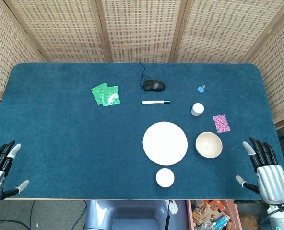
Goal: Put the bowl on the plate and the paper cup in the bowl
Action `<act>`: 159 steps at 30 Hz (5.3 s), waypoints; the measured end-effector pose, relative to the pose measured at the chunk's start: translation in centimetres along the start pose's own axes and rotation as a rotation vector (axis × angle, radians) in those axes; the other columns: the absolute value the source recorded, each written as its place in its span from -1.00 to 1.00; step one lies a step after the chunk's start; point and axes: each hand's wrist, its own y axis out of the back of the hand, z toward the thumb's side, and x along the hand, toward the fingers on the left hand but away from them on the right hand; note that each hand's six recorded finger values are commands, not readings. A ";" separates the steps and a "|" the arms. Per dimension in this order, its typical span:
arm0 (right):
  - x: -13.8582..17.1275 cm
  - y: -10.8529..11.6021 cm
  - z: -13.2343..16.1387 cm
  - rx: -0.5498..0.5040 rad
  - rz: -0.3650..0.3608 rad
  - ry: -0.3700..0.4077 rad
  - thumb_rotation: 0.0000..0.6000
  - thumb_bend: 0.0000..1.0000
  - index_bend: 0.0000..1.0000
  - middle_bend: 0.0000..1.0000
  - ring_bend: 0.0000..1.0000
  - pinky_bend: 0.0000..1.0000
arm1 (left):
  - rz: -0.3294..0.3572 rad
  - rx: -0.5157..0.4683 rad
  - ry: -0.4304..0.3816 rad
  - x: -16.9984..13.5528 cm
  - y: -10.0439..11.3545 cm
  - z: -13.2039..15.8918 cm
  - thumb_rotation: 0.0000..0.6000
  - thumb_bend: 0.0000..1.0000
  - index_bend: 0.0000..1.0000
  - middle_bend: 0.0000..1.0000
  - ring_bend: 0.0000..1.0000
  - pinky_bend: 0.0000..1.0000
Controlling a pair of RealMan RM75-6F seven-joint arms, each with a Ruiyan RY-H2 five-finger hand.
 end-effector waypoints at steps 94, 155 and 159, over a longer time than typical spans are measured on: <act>-19.1 -11.8 15.2 0.054 0.270 0.498 1.00 -0.02 0.25 -1.00 -1.00 -1.00 | -0.069 -0.009 0.078 3.0 -1.3 -1.3 1.00 -1.00 -1.00 -1.00 -1.00 -1.00; -6.0 -8.6 15.3 0.254 0.300 0.918 1.00 -0.63 -0.41 -1.00 -1.00 -1.00 | -0.084 -0.002 0.065 3.0 -1.7 -0.8 1.00 -1.00 -1.00 -1.00 -1.00 -1.00; -5.2 -9.1 15.9 0.247 0.305 0.955 1.00 -0.63 -0.37 -1.00 -1.00 -1.00 | -0.085 0.000 0.068 3.1 -1.7 -0.9 1.00 -1.00 -1.00 -1.00 -1.00 -1.00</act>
